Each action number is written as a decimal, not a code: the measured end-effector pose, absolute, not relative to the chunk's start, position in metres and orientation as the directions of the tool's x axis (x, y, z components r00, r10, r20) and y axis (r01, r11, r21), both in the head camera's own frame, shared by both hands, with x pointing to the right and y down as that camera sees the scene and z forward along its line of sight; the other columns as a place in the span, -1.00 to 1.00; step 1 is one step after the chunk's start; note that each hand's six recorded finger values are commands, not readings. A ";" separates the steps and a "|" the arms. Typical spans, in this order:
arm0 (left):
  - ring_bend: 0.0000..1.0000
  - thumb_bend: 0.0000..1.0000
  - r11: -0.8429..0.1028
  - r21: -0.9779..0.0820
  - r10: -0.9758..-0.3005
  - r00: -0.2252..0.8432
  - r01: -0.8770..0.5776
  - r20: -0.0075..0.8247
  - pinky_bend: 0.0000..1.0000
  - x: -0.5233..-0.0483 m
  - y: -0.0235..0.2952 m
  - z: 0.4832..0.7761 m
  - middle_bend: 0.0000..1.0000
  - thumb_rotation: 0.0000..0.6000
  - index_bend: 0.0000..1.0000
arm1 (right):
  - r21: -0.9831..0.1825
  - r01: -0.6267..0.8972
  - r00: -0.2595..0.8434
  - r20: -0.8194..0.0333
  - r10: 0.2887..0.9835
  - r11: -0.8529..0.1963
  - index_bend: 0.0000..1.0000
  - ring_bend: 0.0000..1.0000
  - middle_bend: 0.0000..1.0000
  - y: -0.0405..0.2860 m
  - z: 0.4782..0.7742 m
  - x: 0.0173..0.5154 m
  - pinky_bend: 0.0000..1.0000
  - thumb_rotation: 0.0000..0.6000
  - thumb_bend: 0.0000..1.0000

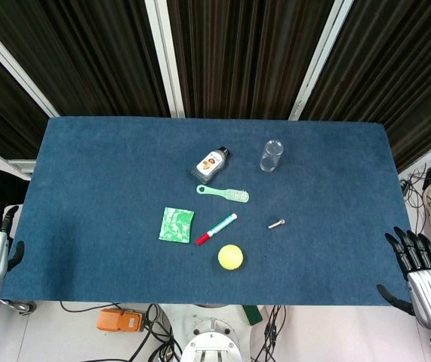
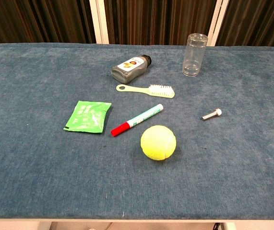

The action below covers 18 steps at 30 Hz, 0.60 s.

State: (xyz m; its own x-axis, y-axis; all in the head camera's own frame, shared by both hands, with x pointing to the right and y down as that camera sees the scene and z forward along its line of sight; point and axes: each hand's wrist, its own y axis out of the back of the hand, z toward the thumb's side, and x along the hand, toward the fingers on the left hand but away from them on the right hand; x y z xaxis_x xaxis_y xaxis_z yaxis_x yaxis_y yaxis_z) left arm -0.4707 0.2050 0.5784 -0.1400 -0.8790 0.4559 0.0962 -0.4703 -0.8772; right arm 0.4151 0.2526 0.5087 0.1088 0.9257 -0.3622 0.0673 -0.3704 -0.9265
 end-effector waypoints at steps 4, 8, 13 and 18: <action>-0.92 -0.21 -0.470 -0.877 -0.879 -0.141 0.096 0.455 -0.86 -0.471 0.205 0.578 -0.94 1.00 -0.77 | -0.925 0.068 0.108 -0.365 0.925 -0.373 -0.75 -0.90 -0.87 0.253 0.509 0.416 -0.83 1.00 -0.34; -0.92 -0.21 -0.468 -0.878 -0.880 -0.143 0.098 0.453 -0.86 -0.471 0.206 0.577 -0.94 1.00 -0.77 | -0.926 0.071 0.108 -0.362 0.926 -0.370 -0.74 -0.90 -0.87 0.252 0.508 0.416 -0.83 1.00 -0.34; -0.92 -0.21 -0.471 -0.877 -0.878 -0.144 0.096 0.456 -0.86 -0.471 0.206 0.578 -0.94 1.00 -0.77 | -0.925 0.083 0.107 -0.361 0.927 -0.370 -0.75 -0.88 -0.87 0.249 0.510 0.420 -0.83 1.00 -0.34; -0.92 -0.21 -0.470 -0.878 -0.878 -0.147 0.090 0.455 -0.86 -0.471 0.206 0.577 -0.94 1.00 -0.77 | -0.920 0.093 0.085 -0.375 0.923 -0.382 -0.70 -0.87 -0.87 0.242 0.521 0.433 -0.83 1.00 -0.34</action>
State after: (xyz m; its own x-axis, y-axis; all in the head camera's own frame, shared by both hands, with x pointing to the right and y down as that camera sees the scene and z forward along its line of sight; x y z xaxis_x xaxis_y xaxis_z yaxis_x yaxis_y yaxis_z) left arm -0.4708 0.2063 0.5775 -0.1467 -0.8782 0.4553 0.0898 -0.4702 -0.8780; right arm 0.4330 0.2424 0.5213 0.0848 0.9233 -0.3747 0.0927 -0.3817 -0.9196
